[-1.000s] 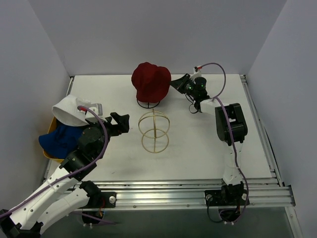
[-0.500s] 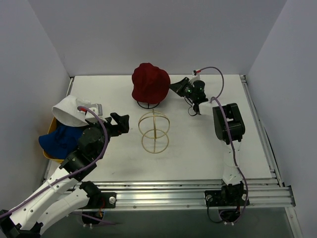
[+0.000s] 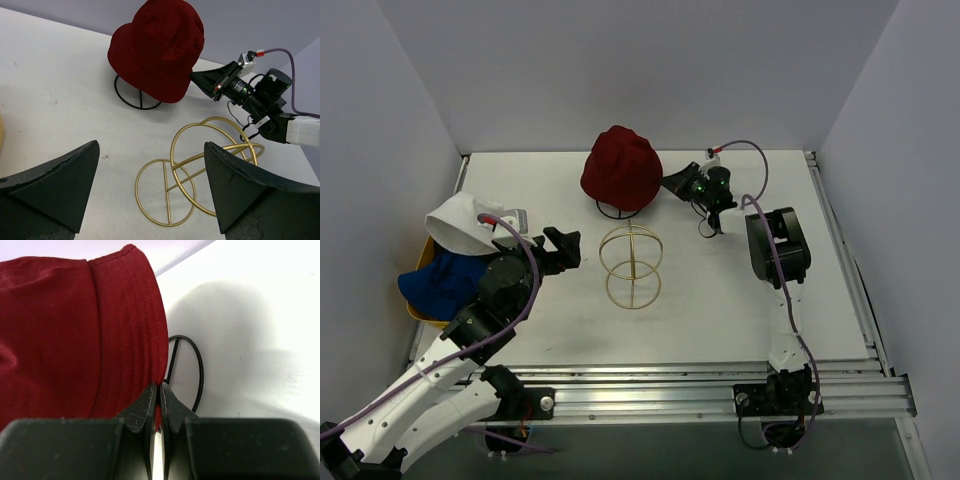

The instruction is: Stack the hats

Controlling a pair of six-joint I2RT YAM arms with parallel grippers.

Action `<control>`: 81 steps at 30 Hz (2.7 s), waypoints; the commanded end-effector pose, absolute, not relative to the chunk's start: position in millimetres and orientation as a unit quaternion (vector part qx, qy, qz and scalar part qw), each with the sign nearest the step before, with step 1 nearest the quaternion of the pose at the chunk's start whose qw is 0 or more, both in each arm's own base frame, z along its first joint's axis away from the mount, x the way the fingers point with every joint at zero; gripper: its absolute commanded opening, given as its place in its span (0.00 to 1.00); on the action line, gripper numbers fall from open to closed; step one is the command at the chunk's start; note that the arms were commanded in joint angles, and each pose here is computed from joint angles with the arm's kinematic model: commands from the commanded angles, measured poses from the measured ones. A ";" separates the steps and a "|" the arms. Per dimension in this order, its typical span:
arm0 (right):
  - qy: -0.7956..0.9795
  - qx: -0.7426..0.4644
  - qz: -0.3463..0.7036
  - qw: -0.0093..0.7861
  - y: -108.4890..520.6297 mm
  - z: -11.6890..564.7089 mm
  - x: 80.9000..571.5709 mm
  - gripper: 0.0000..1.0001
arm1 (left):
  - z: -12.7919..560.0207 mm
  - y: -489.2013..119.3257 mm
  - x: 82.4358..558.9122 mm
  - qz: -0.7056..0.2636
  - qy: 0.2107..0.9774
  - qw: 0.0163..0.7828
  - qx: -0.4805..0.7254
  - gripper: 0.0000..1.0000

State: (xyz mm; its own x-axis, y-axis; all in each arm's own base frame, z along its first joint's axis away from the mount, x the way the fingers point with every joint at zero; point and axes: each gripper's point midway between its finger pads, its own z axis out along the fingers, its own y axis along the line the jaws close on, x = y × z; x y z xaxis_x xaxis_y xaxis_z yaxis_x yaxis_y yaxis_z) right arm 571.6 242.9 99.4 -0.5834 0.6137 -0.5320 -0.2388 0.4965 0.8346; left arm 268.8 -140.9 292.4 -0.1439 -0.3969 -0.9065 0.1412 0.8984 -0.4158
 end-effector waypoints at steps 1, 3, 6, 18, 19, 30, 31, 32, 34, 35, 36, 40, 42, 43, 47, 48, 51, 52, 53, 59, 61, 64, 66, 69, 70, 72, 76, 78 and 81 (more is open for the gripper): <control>0.720 0.096 0.497 0.475 242.3 138.9 578.7 0.00 | 316.5 -140.1 270.5 -0.219 0.703 0.670 -0.096 0.94; 0.715 0.089 0.504 0.477 244.0 149.6 576.8 0.12 | 316.8 -139.7 270.8 -0.217 0.703 0.671 -0.097 0.94; 0.713 0.088 0.503 0.480 239.8 164.3 574.5 0.20 | 310.4 -137.9 276.1 -0.200 0.708 0.669 -0.104 0.94; 0.755 0.102 0.415 0.497 190.3 222.9 526.4 0.43 | 333.9 -124.2 311.1 -0.094 0.763 0.619 -0.159 0.97; 0.762 0.105 0.409 0.492 188.3 220.9 517.5 0.43 | 345.0 -118.0 310.7 -0.092 0.766 0.614 -0.168 0.98; 0.752 0.071 0.375 0.537 175.6 295.3 397.9 0.43 | 320.1 11.5 317.2 -0.013 0.806 0.513 -0.297 0.88; 0.745 0.062 0.376 0.547 176.2 306.3 385.1 0.43 | 319.2 11.5 314.4 -0.017 0.805 0.513 -0.298 0.86; 0.747 0.045 0.373 0.548 183.9 306.0 374.7 0.43 | 317.8 13.0 312.1 -0.016 0.803 0.513 -0.303 0.85; 0.756 0.029 0.372 0.537 191.1 294.4 358.4 0.43 | 316.8 15.9 304.5 -0.019 0.793 0.519 -0.319 0.84; 0.751 0.020 0.376 0.542 192.2 299.0 348.5 0.43 | 315.6 19.7 301.9 -0.014 0.788 0.522 -0.327 0.83; 0.757 0.010 0.379 0.533 198.0 288.8 339.6 0.43 | 315.1 20.9 299.7 -0.015 0.784 0.524 -0.332 0.82; 0.754 -0.007 0.382 0.534 199.2 281.8 322.1 0.43 | 291.2 24.0 303.1 -0.003 0.790 0.503 -0.352 0.81; 0.750 -0.011 0.380 0.541 196.8 282.7 317.6 0.43 | 284.4 28.6 305.3 0.008 0.788 0.499 -0.361 0.79; 0.749 -0.010 0.379 0.543 195.5 281.3 315.7 0.43 | 281.0 29.2 306.8 0.011 0.788 0.499 -0.361 0.75; 0.740 -0.018 0.397 0.543 200.1 286.3 309.2 0.43 | 278.4 37.8 304.8 0.029 0.778 0.505 -0.373 0.73; 0.737 -0.020 0.399 0.544 201.0 287.9 308.5 0.43 | 278.3 39.7 303.7 0.034 0.776 0.506 -0.374 0.73; 0.738 -0.020 0.398 0.544 200.8 286.9 308.1 0.43 | 278.6 47.6 298.1 0.055 0.770 0.509 -0.380 0.74; 0.738 -0.019 0.398 0.546 200.4 288.2 308.3 0.43 | 278.9 49.5 297.5 0.061 0.770 0.511 -0.377 0.74; 0.737 -0.020 0.398 0.545 201.0 287.0 307.9 0.43 | 276.0 51.4 295.7 0.068 0.771 0.510 -0.375 0.74; 0.738 -0.022 0.396 0.545 200.7 286.7 306.7 0.43 | 264.8 43.8 309.7 0.046 0.772 0.523 -0.357 0.73; 0.738 -0.023 0.396 0.545 200.0 287.1 305.1 0.43 | 262.0 43.3 315.6 0.038 0.767 0.528 -0.364 0.72; 0.737 -0.023 0.393 0.549 197.9 288.2 303.4 0.43 | 259.2 38.6 327.7 0.021 0.768 0.530 -0.359 0.70; 0.737 -0.022 0.390 0.551 196.5 288.4 302.9 0.43 | 258.4 37.0 335.0 0.012 0.767 0.531 -0.359 0.64; 0.737 -0.024 0.389 0.553 195.9 288.7 301.0 0.43 | 263.3 33.4 346.9 -0.006 0.762 0.545 -0.351 0.58; 0.735 -0.024 0.388 0.556 194.8 290.1 300.1 0.43 | 265.8 32.2 349.3 -0.011 0.760 0.550 -0.347 0.42; 0.733 -0.026 0.387 0.558 194.2 291.8 298.8 0.43 | 275.4 29.1 354.2 -0.025 0.753 0.564 -0.338 0.26; 0.731 -0.030 0.384 0.564 192.6 295.3 297.7 0.43 | 290.3 20.0 360.0 -0.046 0.754 0.575 -0.314 0.02; 0.729 -0.032 0.381 0.568 191.3 298.5 297.0 0.43 | 300.2 16.0 361.7 -0.054 0.756 0.581 -0.297 0.02; 0.727 -0.030 0.370 0.577 186.9 302.8 298.7 0.43 | 317.5 5.5 361.0 -0.078 0.758 0.588 -0.270 0.02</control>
